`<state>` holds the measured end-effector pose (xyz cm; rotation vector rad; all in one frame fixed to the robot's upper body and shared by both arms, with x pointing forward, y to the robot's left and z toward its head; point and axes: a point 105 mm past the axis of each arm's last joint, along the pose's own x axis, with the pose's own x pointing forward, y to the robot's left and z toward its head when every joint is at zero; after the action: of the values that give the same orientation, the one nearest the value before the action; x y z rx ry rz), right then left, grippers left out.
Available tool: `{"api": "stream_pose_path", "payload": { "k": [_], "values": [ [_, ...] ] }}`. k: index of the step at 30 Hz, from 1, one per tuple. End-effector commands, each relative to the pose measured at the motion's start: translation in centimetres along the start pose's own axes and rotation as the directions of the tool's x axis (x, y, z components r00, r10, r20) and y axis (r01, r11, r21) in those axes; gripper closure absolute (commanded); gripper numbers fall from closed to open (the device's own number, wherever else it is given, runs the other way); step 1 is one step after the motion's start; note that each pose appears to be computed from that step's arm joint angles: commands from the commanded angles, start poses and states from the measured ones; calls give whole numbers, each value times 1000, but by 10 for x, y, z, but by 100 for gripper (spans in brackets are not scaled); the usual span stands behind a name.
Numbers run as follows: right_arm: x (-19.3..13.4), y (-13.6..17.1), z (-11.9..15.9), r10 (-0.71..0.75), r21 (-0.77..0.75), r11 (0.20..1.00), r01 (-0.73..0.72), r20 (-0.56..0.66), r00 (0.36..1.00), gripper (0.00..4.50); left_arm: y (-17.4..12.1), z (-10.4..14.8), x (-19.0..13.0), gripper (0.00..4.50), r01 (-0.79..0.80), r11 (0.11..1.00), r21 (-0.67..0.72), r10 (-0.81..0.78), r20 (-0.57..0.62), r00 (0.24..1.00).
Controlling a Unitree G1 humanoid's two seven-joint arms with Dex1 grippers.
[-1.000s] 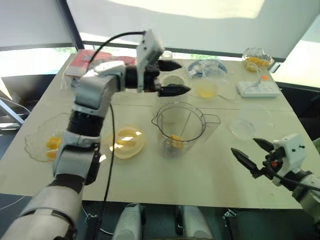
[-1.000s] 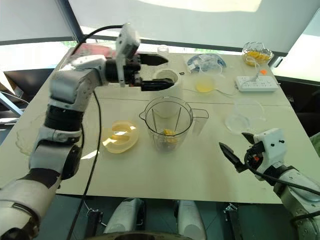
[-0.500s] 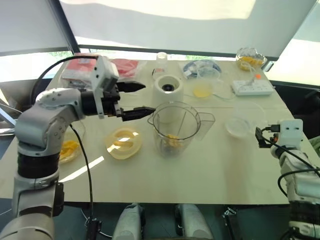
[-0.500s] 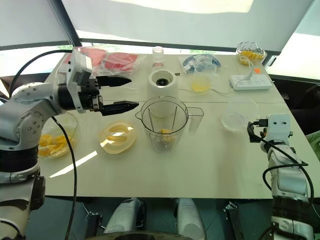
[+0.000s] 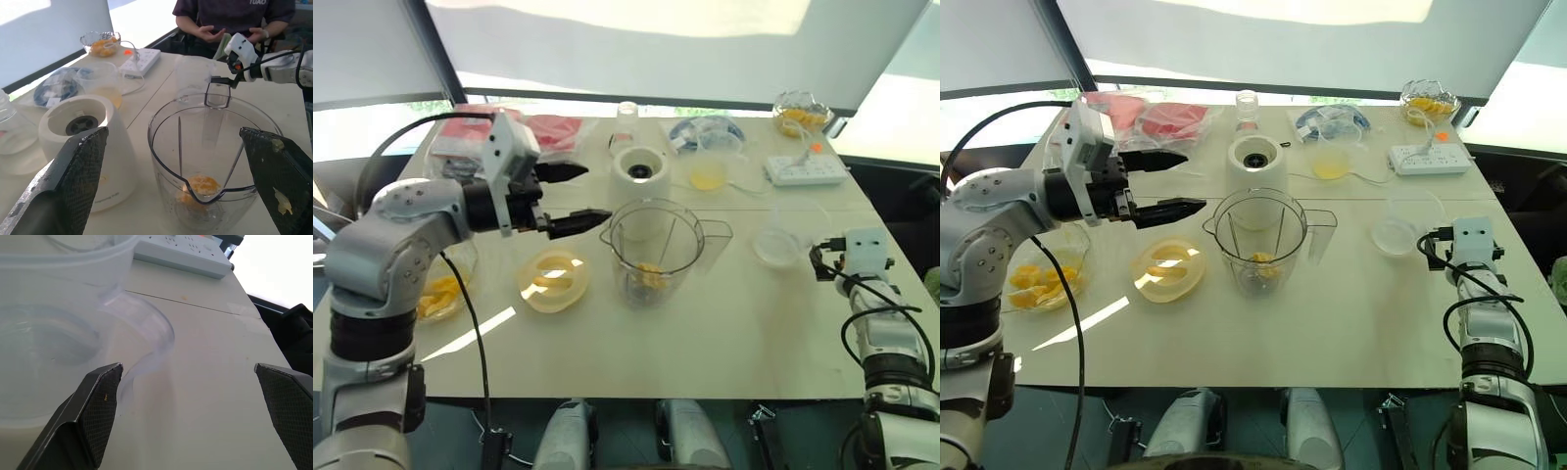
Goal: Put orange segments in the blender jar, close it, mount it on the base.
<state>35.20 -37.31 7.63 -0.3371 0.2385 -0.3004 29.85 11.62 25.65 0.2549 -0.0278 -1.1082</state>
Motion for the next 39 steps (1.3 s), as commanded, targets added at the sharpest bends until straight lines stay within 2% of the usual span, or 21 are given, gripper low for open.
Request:
{"api": "stream_pose_path", "payload": {
  "k": [1,4,7,14,17,19,22,25,27,29,39],
  "values": [
    [6,-9,16,-24,10,1000,23,62,998,0,-6,9,-4,3,18,999,37,-18,7,1000],
    [10,-7,21,-17,24,1000,15,86,996,0,-8,5,-6,3,31,999,34,-31,-15,999],
    [14,-4,27,-8,17,1000,7,107,994,88,-8,2,-7,0,29,999,33,-28,-32,999],
    [16,-1,33,-12,-2,1000,13,127,992,442,-8,-6,-11,0,20,1000,16,-18,-71,997],
    [16,2,41,0,-42,999,7,155,988,447,-6,-13,-14,0,-3,1000,10,4,-92,996],
    [14,1,56,9,-92,996,11,206,979,447,-5,-14,-15,0,-14,1000,1,14,-86,996],
    [7,-9,107,15,-136,990,35,345,939,447,-4,-10,-17,0,-17,1000,-10,16,-71,997],
    [-1,-14,142,26,-151,988,42,421,907,447,-3,-10,-19,0,-20,1000,-11,19,-70,997],
    [-15,-15,189,68,-162,987,20,514,855,447,-1,-10,-20,0,-21,1000,-10,20,-72,997],
    [-27,-13,220,100,-132,991,-30,562,821,447,1,-10,-19,0,-19,1000,-10,19,-72,997],
    [-55,2,278,195,42,961,-273,596,779,447,4,-10,-11,0,4,1000,-3,-5,-61,998]
  ]
}}
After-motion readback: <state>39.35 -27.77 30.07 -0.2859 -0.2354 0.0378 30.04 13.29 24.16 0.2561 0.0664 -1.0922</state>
